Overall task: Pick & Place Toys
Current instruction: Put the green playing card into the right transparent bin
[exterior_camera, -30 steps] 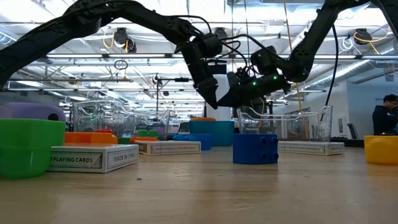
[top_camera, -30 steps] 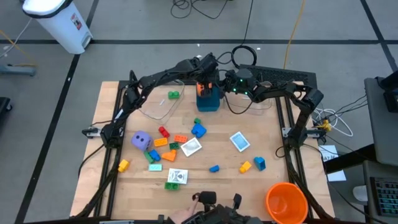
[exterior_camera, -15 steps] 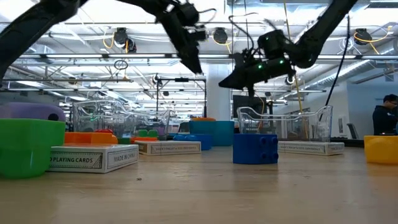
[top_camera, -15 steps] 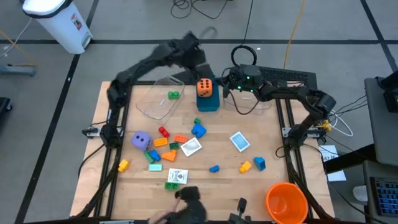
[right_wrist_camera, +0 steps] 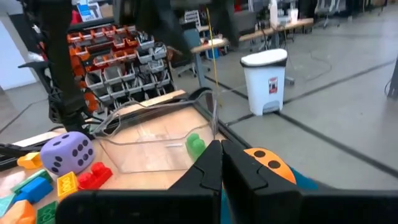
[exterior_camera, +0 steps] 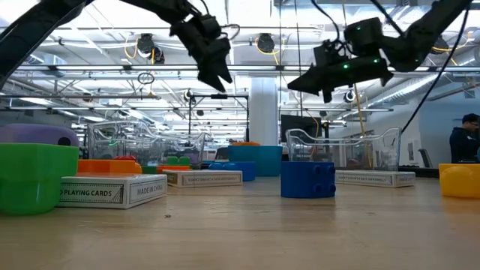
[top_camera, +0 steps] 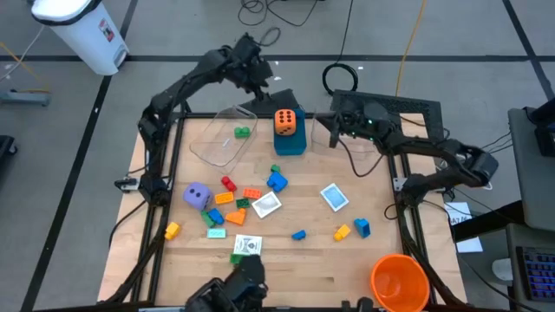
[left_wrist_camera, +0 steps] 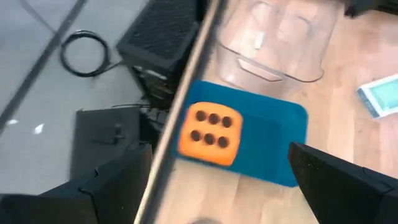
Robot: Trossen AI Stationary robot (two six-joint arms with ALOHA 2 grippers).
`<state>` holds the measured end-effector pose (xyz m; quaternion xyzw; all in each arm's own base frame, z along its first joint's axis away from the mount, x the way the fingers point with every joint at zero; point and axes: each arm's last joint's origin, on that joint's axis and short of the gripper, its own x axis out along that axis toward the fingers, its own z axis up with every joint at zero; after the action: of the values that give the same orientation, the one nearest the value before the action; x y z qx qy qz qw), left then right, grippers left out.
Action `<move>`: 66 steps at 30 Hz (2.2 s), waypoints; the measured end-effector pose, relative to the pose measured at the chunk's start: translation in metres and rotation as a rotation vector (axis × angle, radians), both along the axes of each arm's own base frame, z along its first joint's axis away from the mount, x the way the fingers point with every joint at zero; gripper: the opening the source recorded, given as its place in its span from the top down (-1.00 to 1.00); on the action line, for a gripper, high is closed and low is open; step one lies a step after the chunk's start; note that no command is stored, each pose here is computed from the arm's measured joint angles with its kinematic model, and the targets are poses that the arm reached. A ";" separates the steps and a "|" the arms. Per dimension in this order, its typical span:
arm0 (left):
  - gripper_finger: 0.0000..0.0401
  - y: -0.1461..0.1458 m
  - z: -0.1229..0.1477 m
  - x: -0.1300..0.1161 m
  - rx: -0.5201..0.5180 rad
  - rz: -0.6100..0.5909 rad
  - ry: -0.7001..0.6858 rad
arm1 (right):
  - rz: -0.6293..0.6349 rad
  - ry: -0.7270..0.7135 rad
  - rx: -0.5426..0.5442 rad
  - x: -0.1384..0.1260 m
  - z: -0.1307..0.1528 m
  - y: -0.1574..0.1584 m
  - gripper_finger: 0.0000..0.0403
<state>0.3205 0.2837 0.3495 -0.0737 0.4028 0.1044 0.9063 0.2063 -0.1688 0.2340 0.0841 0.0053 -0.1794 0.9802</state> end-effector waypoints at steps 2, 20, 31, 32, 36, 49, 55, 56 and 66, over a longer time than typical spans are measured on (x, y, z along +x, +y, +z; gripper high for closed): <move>-0.89 -0.004 -0.016 0.007 -0.046 -0.025 -0.006 | 0.000 -0.018 -0.024 -0.005 -0.001 0.005 1.00; -0.89 -0.084 -0.075 0.087 0.063 -0.143 -0.194 | 0.002 -0.077 -0.073 -0.027 -0.030 0.024 0.98; -0.89 -0.152 -0.013 0.053 0.168 -0.260 -0.468 | 0.002 -0.061 -0.059 -0.032 -0.038 0.028 0.98; -0.89 -0.157 -0.011 0.045 0.178 -0.255 -0.515 | 0.002 -0.062 -0.060 -0.032 -0.039 0.028 0.98; -0.89 -0.171 -0.010 0.004 0.205 -0.184 -0.619 | 0.003 -0.061 -0.059 -0.032 -0.039 0.028 0.98; -0.89 -0.219 -0.050 -0.087 0.243 -0.053 -0.762 | 0.003 -0.052 -0.051 -0.032 -0.040 0.028 0.98; -0.89 -0.243 -0.082 -0.106 0.171 -0.092 -0.946 | 0.003 -0.052 -0.051 -0.032 -0.040 0.028 0.98; -0.89 -0.247 -0.087 -0.109 0.161 -0.093 -0.968 | 0.003 -0.052 -0.051 -0.032 -0.040 0.028 0.98; -0.89 -0.257 -0.121 -0.124 0.122 0.055 -0.977 | 0.003 -0.052 -0.051 -0.032 -0.040 0.028 0.98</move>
<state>0.1968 0.0267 0.2283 -0.0714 -0.0782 0.1050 0.9888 0.1745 -0.1405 0.1938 0.0636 -0.0249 -0.1757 0.9821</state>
